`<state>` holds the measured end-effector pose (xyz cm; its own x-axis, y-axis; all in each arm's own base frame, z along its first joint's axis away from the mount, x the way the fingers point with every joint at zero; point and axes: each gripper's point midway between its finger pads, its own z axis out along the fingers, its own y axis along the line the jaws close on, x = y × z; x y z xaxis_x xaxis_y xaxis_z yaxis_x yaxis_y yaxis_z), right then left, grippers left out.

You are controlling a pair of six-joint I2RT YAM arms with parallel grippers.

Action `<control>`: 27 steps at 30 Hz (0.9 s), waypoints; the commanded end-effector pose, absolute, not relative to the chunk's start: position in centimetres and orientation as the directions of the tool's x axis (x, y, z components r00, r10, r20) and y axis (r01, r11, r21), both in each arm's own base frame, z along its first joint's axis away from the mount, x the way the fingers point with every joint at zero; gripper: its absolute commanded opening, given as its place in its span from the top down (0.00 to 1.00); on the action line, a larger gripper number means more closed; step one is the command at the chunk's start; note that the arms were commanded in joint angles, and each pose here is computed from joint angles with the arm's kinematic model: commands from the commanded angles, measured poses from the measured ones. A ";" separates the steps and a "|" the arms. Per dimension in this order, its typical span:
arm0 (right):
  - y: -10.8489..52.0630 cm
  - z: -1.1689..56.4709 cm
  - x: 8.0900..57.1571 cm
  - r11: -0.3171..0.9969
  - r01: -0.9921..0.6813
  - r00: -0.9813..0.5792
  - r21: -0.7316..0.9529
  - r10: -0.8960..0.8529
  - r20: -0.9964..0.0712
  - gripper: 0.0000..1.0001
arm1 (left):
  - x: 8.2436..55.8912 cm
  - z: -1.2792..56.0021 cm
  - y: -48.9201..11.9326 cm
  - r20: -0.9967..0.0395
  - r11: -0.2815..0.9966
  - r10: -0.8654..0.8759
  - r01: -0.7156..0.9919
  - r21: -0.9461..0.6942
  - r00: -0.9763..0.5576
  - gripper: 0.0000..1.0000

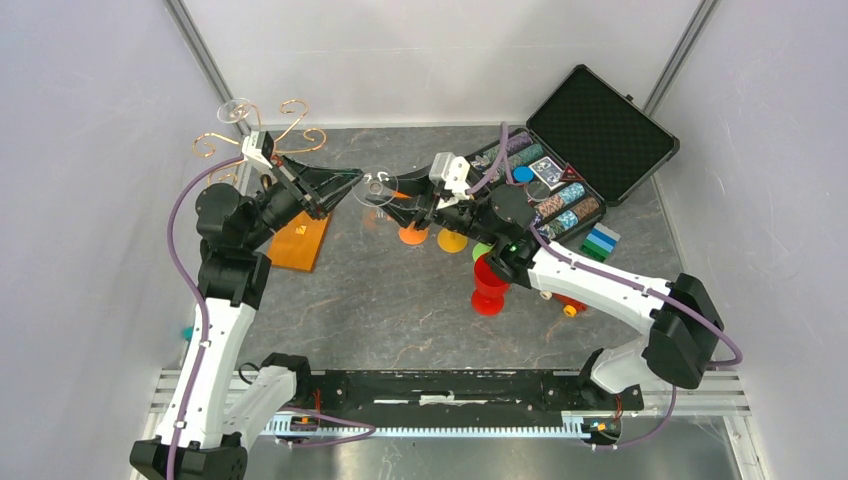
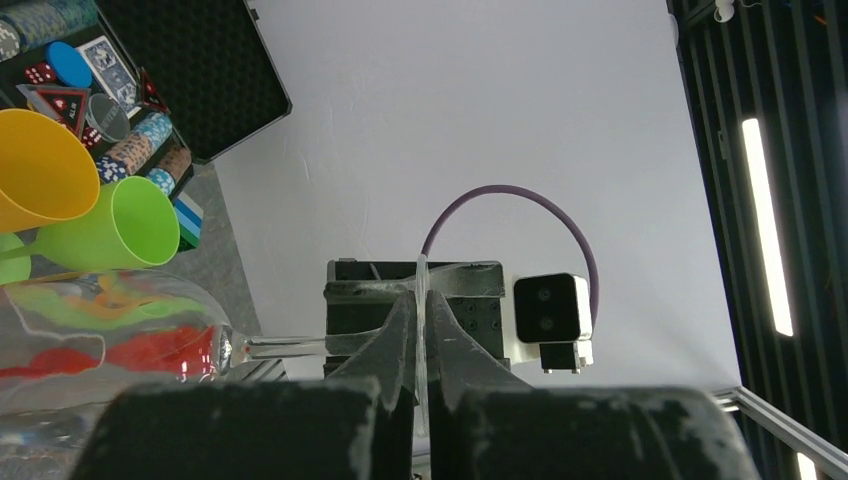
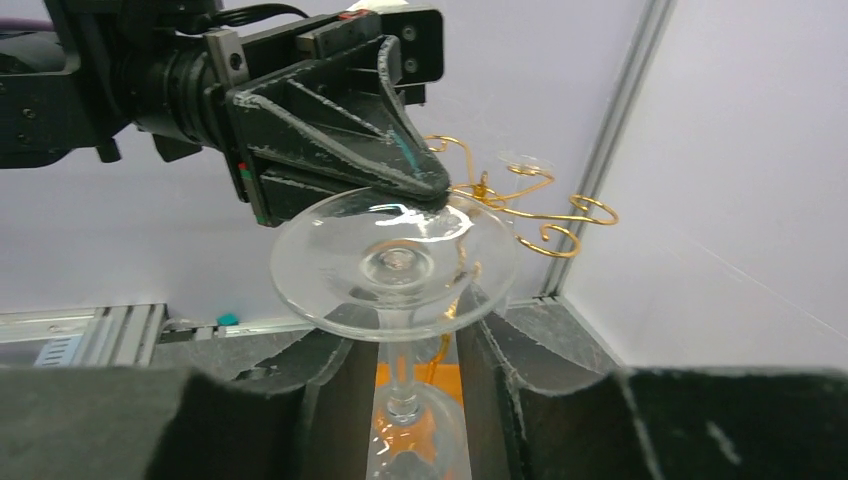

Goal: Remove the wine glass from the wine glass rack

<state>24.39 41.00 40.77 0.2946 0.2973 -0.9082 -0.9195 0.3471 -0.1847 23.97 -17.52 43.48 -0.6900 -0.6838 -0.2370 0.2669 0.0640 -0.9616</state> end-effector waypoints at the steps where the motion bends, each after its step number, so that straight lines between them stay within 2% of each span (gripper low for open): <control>1: 41.4 43.4 23.2 0.305 -0.924 0.333 -0.230 0.349 -0.876 0.64 | 22.6 45.6 -17.5 -0.288 0.056 -0.683 0.346 -0.937 -0.671 0.98; 5: 41.5 43.1 23.1 0.289 -0.937 0.295 -0.196 0.355 -0.887 0.70 | 22.4 46.2 -17.4 -0.293 0.052 -0.686 0.357 -0.933 -0.666 0.98; 9: 41.0 43.5 23.7 0.329 -0.931 0.282 -0.158 0.377 -0.882 0.96 | 22.3 46.8 -17.4 -0.295 0.030 -0.689 0.381 -0.924 -0.662 0.98; 10: 40.8 43.7 23.8 0.341 -0.928 0.281 -0.148 0.383 -0.880 0.99 | 22.2 47.0 -17.4 -0.299 0.024 -0.685 0.390 -0.921 -0.664 0.98; 13: 39.8 44.6 24.0 0.380 -0.917 0.284 -0.117 0.419 -0.862 1.00 | 22.1 47.3 -17.5 -0.320 0.029 -0.680 0.411 -0.911 -0.660 0.96; 15: 38.8 45.2 24.1 0.410 -0.908 0.287 -0.091 0.446 -0.848 1.00 | 22.1 47.4 -17.4 -0.342 0.047 -0.682 0.428 -0.903 -0.646 0.76; 17: 37.4 46.1 24.2 0.447 -0.893 0.291 -0.051 0.487 -0.823 1.00 | 22.1 47.2 -17.4 -0.361 0.069 -0.682 0.435 -0.898 -0.636 0.50; 19: 35.3 47.2 24.3 0.493 -0.870 0.296 0.014 0.543 -0.786 1.00 | 22.3 46.6 -17.4 -0.393 0.107 -0.679 0.447 -0.888 -0.620 0.37; 24: 28.2 49.2 24.2 0.569 -0.788 0.318 0.237 0.705 -0.633 1.00 | 23.3 43.1 -17.5 -0.426 0.194 -0.649 0.404 -0.894 -0.630 0.20; 27: 23.7 49.8 23.4 0.514 -0.764 0.309 0.390 0.822 -0.479 1.00 | 23.2 41.5 -17.8 -0.417 0.185 -0.632 0.395 -0.900 -0.653 0.14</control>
<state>25.11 32.56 43.09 0.2331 0.5422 -0.8073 -0.8117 0.5656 0.1455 23.84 -17.39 43.20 -0.6488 -0.6753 -0.3509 0.3514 0.1432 -0.9252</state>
